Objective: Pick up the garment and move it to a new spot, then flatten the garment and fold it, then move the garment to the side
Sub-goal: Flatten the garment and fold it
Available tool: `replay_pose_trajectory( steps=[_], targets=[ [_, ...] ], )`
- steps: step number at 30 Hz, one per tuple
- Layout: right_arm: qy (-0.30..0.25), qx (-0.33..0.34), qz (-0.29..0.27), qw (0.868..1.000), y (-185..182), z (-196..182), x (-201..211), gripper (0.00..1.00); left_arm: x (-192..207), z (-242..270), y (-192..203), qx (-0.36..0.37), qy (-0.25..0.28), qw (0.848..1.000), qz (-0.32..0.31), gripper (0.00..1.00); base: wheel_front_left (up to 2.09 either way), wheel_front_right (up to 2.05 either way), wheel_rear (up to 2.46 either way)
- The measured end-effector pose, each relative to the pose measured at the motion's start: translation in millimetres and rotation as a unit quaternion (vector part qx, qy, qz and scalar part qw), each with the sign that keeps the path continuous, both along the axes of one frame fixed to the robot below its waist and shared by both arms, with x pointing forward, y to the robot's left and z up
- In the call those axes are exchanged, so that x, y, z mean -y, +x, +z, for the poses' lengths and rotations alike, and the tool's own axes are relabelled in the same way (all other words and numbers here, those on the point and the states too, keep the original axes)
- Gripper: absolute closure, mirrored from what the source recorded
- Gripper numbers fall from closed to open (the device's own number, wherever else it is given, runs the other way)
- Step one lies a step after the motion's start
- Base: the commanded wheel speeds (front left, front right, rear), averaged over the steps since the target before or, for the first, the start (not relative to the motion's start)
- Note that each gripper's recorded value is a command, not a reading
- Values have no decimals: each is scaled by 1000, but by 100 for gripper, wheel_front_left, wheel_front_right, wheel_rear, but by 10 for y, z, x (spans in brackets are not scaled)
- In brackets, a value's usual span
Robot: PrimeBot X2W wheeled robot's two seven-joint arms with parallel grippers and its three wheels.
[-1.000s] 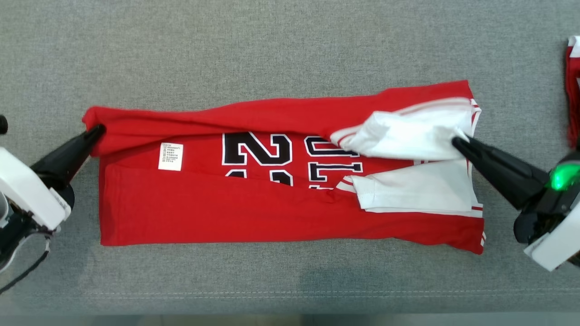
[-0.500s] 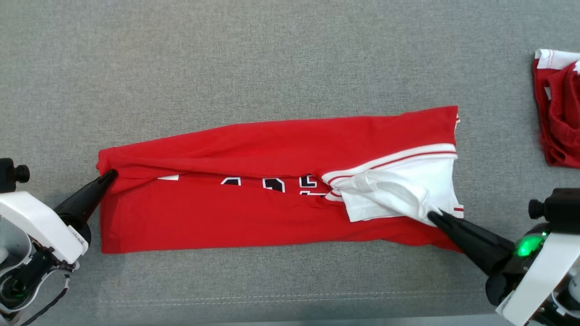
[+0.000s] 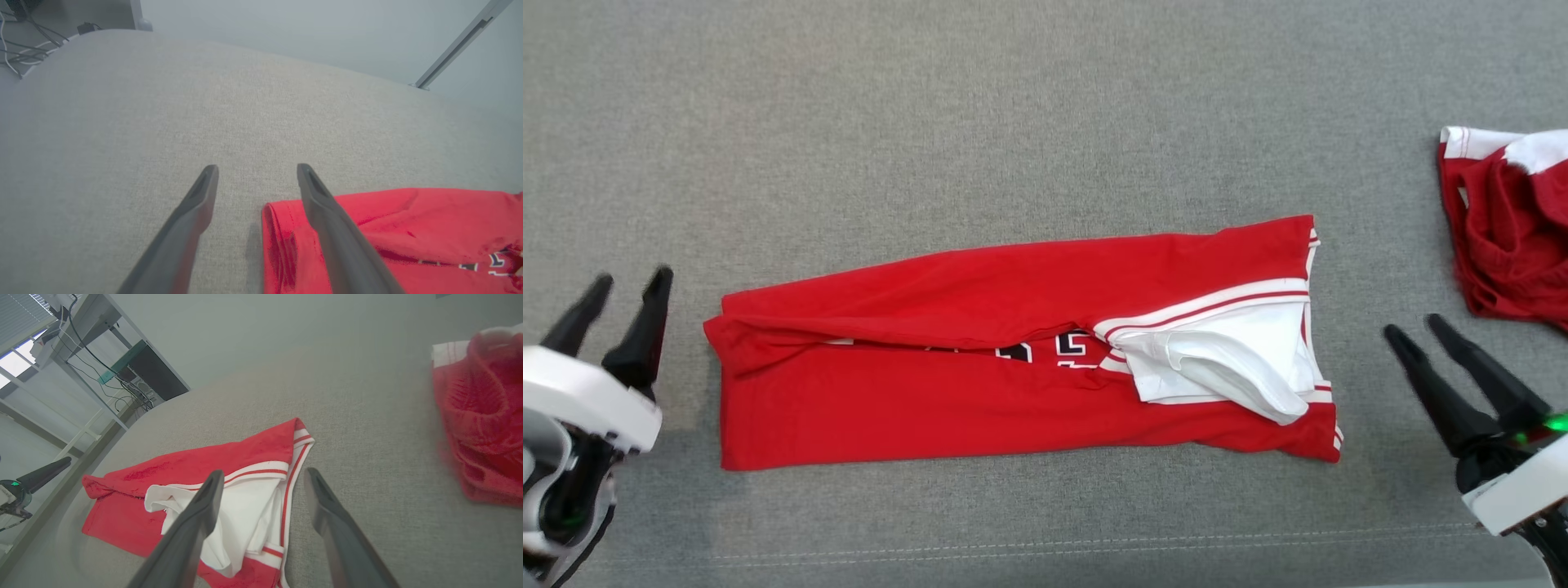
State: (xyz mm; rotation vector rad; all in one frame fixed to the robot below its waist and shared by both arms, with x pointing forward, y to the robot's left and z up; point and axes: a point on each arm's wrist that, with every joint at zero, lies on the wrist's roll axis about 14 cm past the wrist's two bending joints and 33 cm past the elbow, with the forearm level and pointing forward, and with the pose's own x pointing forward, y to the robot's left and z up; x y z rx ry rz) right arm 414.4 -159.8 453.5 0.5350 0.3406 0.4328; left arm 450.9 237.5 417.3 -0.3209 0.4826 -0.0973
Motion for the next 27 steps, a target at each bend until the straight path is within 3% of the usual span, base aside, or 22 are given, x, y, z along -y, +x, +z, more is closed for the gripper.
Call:
replay_pose_trajectory(
  steps=[3,10,18,27],
  targets=[
    [-41,22,-43,998,6,-49,229,0,-35,345,116,73,36,996,34,0,0,0,0],
    [-97,64,-85,990,41,-69,318,0,160,640,-292,143,87,984,56,0,0,0,0],
    [-134,93,-93,982,61,-24,187,0,253,853,-615,184,105,974,81,0,0,0,0],
    [-169,64,-72,981,-90,-197,63,0,370,844,-935,191,97,972,95,0,0,0,0]
  ],
)
